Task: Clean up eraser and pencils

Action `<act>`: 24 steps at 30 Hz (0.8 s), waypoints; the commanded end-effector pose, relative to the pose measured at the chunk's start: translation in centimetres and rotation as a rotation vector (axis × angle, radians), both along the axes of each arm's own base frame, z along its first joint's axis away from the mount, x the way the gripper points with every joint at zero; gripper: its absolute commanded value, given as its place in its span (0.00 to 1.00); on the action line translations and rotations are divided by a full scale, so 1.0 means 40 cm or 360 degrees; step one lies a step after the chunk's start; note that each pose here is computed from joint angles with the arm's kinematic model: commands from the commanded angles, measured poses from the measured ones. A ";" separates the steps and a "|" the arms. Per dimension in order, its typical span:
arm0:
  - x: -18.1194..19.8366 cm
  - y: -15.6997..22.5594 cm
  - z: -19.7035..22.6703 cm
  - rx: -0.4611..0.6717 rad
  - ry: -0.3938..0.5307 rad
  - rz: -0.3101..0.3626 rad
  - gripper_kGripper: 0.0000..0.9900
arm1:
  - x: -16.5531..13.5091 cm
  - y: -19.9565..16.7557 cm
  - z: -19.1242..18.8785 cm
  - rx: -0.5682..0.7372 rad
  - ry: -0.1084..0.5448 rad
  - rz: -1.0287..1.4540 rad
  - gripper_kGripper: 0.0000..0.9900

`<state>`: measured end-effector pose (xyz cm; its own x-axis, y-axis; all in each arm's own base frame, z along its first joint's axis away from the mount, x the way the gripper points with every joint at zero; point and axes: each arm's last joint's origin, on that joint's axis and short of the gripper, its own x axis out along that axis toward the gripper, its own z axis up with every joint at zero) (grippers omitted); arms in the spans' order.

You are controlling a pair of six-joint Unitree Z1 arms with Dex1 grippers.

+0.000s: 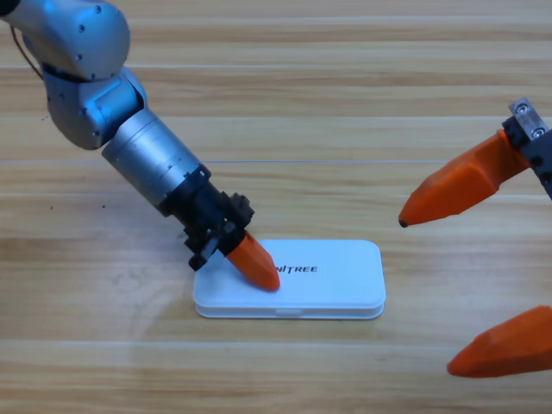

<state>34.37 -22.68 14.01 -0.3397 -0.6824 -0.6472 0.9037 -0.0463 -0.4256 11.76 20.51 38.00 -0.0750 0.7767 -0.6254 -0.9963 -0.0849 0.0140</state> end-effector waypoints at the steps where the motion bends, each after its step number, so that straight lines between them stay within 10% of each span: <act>1: -0.030 -0.014 -0.078 0.0142 0.0056 -0.0028 0.00 | 0.020 0.015 -0.035 -0.0046 0.0069 -0.0011 1.00; 9: -0.074 0.038 0.227 0.0214 -0.0364 0.0114 0.00 | 0.020 0.015 -0.035 -0.0046 0.0069 -0.0011 1.00; 16: -0.300 0.146 0.564 0.0249 -0.0967 0.0311 0.00 | 0.020 0.015 -0.035 -0.0046 0.0071 -0.0012 1.00; 24: -0.424 0.143 0.606 0.0218 -0.0965 0.0169 0.00 | 0.021 0.015 -0.033 -0.0051 0.0068 -0.0026 1.00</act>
<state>18.57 -15.53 40.02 0.2658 -0.6116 -0.7452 0.9637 0.1493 0.2212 11.76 20.51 38.00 -0.0749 0.7767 -0.6254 -0.9967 -0.0786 0.0218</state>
